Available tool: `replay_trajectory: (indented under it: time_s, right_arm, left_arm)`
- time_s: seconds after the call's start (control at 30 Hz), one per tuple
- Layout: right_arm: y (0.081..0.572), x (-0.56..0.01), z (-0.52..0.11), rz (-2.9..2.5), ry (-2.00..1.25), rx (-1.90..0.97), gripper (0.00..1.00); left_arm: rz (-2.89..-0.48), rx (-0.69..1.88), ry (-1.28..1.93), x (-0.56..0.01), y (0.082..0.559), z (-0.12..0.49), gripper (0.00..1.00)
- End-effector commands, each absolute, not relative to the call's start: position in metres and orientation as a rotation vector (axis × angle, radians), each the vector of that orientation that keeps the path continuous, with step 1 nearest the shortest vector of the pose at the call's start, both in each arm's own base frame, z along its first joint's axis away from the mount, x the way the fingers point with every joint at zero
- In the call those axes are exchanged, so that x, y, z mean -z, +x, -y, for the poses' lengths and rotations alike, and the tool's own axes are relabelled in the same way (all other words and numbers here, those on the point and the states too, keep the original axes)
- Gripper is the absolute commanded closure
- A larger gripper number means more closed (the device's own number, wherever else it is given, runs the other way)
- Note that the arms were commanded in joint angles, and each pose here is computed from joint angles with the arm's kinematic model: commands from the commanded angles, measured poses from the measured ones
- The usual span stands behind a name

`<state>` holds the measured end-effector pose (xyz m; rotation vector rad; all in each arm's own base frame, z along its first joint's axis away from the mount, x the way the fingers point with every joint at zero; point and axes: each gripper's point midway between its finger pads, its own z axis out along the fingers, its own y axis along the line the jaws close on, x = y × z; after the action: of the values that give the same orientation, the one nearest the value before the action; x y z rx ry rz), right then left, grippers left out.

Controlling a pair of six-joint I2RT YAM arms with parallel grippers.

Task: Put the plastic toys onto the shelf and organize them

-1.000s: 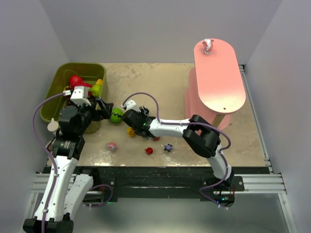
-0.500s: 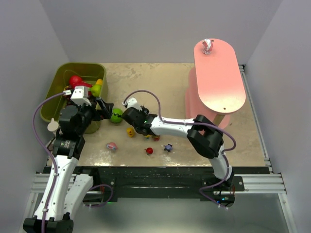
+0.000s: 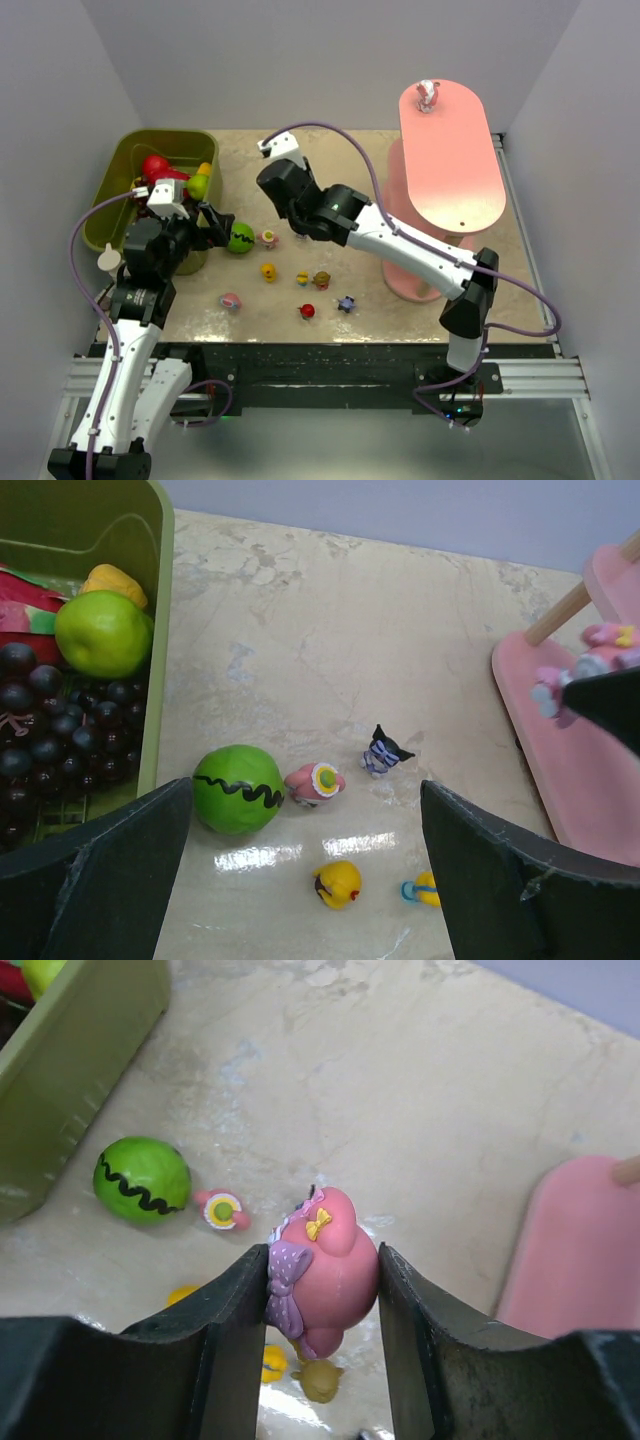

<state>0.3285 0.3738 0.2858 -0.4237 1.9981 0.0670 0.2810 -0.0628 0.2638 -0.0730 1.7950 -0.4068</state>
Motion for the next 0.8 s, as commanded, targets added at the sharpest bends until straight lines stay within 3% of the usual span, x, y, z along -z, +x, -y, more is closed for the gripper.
replay_trajectory:
  time_s: [0.0,0.37,0.77]
  right_arm:
    - [0.331,-0.322,-0.321,-1.986,-0.396,0.125,1.00]
    - [0.331,-0.436,-0.246,-1.815,-0.176,0.121,1.00]
    - [0.339,-0.471,-0.161,-1.780,-0.037,0.234,1.00]
  left_arm:
    - [-1.766,0.412,-0.053,-0.270,0.283,0.064,0.01]
    - [-1.775,0.422,-0.055,-0.268,0.284,0.065,0.00]
    - [-1.788,0.437,-0.051,-0.263,0.285,0.068,0.01]
